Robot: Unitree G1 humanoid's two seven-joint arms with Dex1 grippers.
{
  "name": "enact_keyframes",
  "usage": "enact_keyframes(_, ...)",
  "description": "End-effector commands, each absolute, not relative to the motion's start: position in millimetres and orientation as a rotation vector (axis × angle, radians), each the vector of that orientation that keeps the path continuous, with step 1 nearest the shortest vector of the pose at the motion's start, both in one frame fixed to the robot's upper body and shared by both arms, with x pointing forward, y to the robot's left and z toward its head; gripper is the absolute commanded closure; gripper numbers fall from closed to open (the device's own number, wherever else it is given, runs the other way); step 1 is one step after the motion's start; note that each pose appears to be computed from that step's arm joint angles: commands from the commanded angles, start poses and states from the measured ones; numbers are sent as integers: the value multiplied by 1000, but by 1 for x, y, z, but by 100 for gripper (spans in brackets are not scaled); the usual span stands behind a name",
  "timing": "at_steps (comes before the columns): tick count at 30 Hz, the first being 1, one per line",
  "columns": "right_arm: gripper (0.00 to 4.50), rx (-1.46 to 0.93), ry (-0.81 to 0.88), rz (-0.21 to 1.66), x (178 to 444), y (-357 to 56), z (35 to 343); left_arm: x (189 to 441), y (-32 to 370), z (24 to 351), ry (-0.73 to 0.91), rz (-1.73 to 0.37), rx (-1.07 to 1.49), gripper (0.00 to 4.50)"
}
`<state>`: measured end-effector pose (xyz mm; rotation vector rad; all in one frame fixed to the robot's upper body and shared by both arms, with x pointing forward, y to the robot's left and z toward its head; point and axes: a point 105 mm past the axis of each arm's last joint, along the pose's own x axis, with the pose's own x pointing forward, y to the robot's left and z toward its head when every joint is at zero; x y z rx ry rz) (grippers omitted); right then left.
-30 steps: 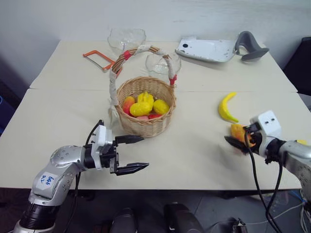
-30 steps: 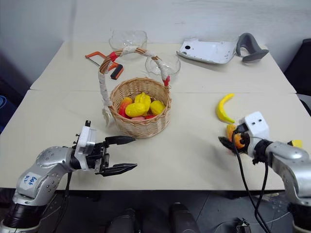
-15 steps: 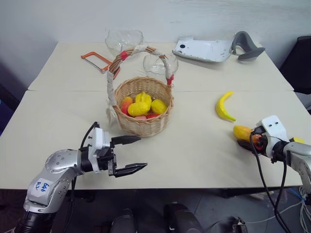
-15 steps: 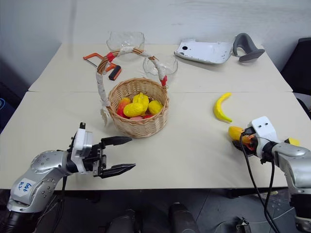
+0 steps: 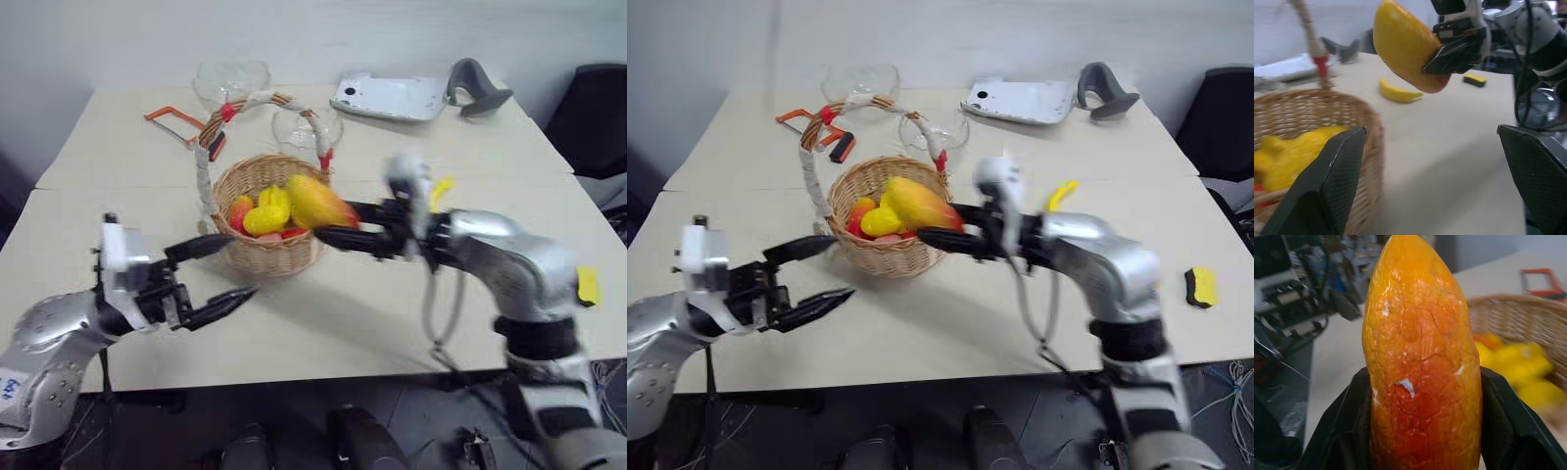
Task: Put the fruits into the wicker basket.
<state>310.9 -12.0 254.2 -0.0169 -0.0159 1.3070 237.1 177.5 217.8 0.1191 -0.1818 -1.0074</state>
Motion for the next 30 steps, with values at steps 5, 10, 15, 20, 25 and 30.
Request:
enact_keyframes(5,231,-75,-52,969,381,14,256,234,206,205,-198,-773,87,0)
enact_keyframes(10,103,-167,-196,947,389,8,268,235,201,203,-193,-775,75,0)
enact_keyframes(15,4,-136,-324,1168,339,-32,270,240,190,207,-197,-825,73,0)
enact_keyframes(20,4,-226,-350,1046,302,-114,239,248,179,213,-234,-868,87,0)
enact_keyframes(25,4,-289,-268,680,284,-204,216,248,160,212,-222,-969,94,0)
enact_keyframes(30,4,-364,-171,353,247,-276,176,246,149,204,-136,-1116,153,0)
